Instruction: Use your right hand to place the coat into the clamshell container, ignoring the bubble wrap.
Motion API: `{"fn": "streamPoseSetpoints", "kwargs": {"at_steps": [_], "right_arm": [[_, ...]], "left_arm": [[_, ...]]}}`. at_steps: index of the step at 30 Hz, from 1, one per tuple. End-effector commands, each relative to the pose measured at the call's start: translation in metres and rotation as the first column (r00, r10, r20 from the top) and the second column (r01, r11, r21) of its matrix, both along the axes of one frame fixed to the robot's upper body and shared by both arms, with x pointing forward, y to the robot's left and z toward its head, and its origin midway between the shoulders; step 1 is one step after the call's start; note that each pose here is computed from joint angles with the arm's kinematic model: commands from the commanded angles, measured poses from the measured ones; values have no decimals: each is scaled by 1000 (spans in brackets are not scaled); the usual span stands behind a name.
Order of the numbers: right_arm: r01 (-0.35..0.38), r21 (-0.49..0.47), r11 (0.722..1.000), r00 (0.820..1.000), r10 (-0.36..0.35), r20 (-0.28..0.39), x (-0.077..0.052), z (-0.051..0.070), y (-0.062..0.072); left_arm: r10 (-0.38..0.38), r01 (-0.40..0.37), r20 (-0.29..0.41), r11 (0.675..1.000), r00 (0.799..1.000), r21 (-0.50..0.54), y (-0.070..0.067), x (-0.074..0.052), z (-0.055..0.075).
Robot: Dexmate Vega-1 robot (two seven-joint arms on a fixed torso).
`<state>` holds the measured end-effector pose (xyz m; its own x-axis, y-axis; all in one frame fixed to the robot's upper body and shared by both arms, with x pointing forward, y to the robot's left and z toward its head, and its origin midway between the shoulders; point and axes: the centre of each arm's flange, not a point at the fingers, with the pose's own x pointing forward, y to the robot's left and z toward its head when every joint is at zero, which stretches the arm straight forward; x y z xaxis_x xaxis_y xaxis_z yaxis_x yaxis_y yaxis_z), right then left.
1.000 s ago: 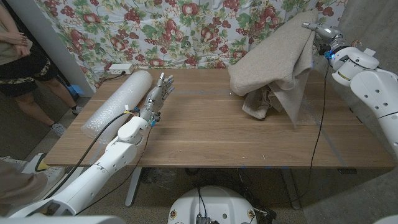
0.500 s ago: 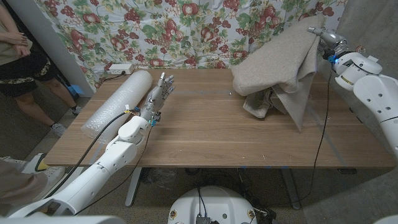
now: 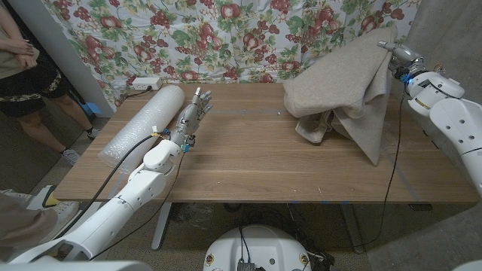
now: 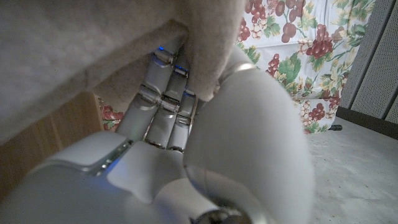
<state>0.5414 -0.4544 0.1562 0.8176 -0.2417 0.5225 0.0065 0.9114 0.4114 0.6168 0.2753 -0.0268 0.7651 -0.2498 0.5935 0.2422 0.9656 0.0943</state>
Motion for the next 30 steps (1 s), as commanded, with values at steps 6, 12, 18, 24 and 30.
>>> {"fn": "streamPoseSetpoints", "kwargs": {"at_steps": [6, 12, 18, 24, 30], "right_arm": [[32, 56, 998, 999, -30, -32, 0, -19, -12], [56, 78, 995, 997, -52, -55, -1, -26, -18], [52, 101, 994, 996, -44, -76, 3, -38, -23], [64, 103, 993, 994, -54, -99, 2, -47, -24], [99, 105, 990, 989, -87, -115, -2, -51, -26]], "left_arm": [[-6, 6, 2, 1000, 1000, 7, 0, -1, 0], [-8, 8, 3, 1000, 1000, 11, 1, -2, 1], [-11, 11, 1, 1000, 1000, 18, 2, -3, 1], [-14, 14, 0, 1000, 1000, 26, 4, -3, 2], [-21, 21, 3, 999, 1000, 30, 4, -2, 4]]}}
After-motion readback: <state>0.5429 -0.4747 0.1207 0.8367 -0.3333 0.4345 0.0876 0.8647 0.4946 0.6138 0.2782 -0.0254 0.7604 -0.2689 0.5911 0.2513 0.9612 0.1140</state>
